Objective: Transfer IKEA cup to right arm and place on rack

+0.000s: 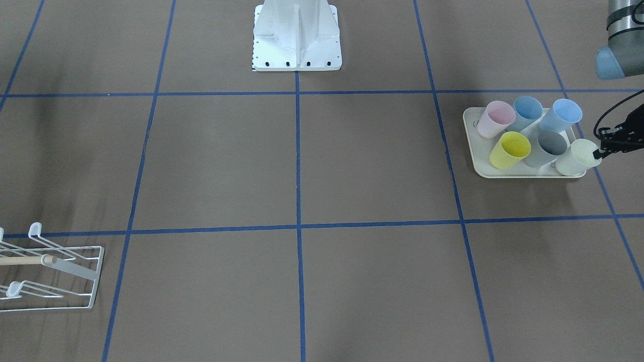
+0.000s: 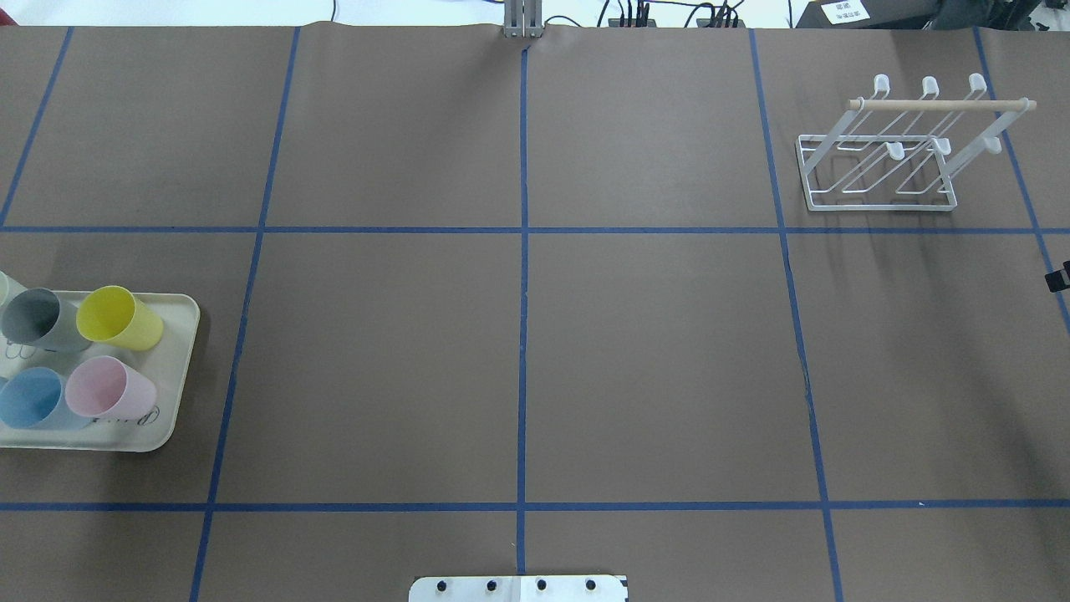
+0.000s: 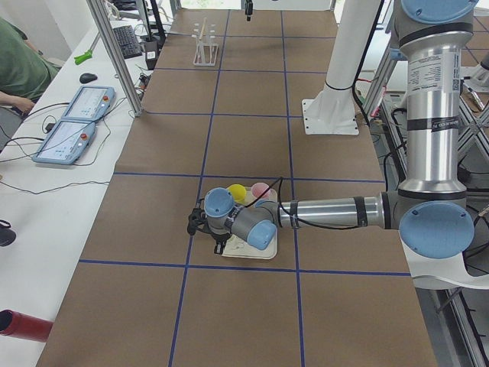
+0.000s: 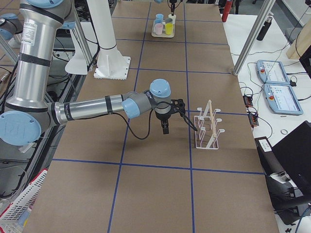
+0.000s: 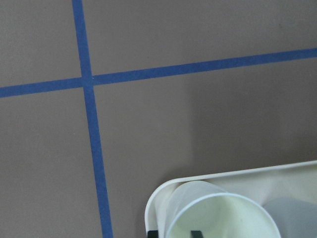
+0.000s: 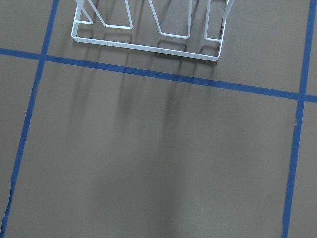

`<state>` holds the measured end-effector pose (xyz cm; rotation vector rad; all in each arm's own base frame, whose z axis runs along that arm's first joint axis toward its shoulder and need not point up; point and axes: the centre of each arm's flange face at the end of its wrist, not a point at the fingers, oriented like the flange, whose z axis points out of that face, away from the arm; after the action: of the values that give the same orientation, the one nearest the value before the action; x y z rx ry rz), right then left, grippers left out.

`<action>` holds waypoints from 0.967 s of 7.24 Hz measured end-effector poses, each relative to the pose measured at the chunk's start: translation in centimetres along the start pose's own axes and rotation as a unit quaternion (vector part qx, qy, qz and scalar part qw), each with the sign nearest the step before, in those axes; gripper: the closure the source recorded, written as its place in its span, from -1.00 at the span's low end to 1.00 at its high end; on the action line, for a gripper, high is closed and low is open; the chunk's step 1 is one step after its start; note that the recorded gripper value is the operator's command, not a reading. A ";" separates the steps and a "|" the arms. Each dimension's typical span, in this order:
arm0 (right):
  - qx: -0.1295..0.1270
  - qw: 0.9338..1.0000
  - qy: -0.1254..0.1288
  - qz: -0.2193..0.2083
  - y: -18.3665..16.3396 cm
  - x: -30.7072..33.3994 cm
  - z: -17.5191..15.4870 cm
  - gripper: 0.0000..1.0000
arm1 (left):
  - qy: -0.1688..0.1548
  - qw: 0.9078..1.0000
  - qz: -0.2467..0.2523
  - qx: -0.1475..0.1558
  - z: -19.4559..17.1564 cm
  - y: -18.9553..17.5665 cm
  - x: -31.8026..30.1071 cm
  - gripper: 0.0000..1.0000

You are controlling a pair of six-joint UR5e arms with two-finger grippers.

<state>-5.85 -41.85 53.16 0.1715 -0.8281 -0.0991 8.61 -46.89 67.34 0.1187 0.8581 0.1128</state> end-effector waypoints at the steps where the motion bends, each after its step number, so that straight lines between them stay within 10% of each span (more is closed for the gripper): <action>1: 0.000 1.000 0.000 0.000 0.0 0.0 0.0 -1.00 | 0.000 1.000 0.001 0.000 0.0 0.0 0.0 1.00; 7: 0.001 1.000 -0.002 -0.002 0.0 -0.2 -0.1 -1.00 | 0.005 1.000 0.000 0.001 -0.4 -0.1 0.2 1.00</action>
<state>-5.88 -41.83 52.95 0.1753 -0.8315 -0.1019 8.50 -46.97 66.91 0.1200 0.8672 0.1129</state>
